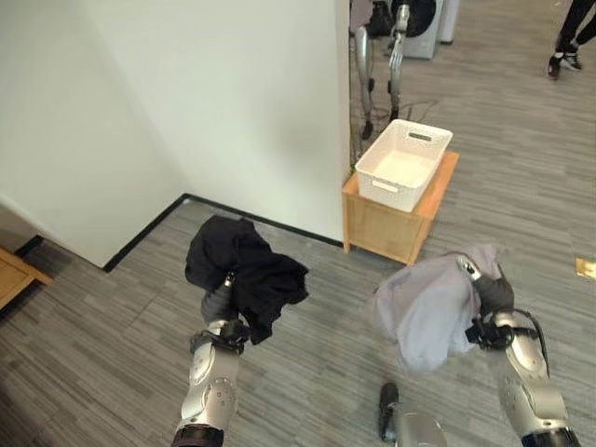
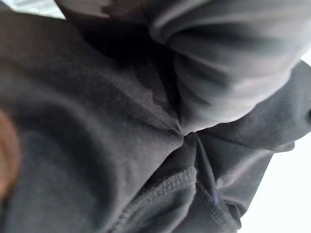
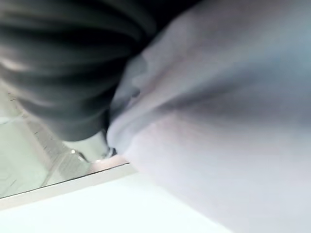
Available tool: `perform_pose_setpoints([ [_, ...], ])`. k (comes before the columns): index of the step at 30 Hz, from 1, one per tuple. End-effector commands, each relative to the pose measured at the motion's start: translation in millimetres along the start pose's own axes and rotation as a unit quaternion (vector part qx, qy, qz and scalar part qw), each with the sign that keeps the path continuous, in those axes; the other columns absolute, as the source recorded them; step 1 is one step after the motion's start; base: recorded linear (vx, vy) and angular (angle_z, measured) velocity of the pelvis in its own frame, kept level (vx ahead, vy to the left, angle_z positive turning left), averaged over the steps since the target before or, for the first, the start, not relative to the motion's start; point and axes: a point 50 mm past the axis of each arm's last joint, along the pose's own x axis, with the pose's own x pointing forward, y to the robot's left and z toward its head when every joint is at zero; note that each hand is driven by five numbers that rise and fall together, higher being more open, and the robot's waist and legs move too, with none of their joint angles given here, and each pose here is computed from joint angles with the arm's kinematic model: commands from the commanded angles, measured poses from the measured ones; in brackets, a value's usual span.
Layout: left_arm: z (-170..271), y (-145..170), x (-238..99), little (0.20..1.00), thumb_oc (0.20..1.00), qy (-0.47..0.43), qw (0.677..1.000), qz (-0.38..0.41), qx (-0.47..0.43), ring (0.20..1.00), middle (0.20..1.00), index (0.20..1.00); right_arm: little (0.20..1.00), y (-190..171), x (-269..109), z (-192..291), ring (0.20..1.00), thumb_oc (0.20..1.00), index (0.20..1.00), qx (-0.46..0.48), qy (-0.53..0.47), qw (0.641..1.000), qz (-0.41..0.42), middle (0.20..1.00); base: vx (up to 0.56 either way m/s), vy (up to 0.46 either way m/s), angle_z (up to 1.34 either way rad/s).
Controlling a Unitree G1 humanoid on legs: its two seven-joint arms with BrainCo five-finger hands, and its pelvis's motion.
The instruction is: Pick up bed clothes into laundry basket.
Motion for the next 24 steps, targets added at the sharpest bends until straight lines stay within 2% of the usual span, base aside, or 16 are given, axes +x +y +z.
perform_pose_setpoints([
  [1,49,-36,19,0.200,0.200,-0.106,0.989,-0.103,0.022,0.200,0.200,0.200,0.200,15,3,39,0.200,0.200,0.200,0.005,-0.106,0.993,0.046,0.200,0.28,-0.340,-0.18],
  [7,40,-34,19,0.200,0.200,-0.081,0.992,-0.099,0.021,0.200,0.200,0.200,0.200,12,6,45,0.200,0.200,0.200,-0.007,-0.118,0.992,0.033,0.200,0.36,-0.171,-0.26],
  [14,35,-32,16,0.200,0.200,-0.072,0.992,-0.099,0.025,0.200,0.200,0.200,0.200,5,1,38,0.200,0.200,0.200,-0.029,-0.096,0.994,0.032,0.200,0.29,0.008,-0.24],
  [24,47,-33,17,0.200,0.200,-0.084,0.990,-0.104,0.049,0.200,0.200,0.200,0.200,27,8,40,0.200,0.200,0.200,-0.021,-0.109,0.992,0.060,0.200,0.21,0.103,-0.24],
])
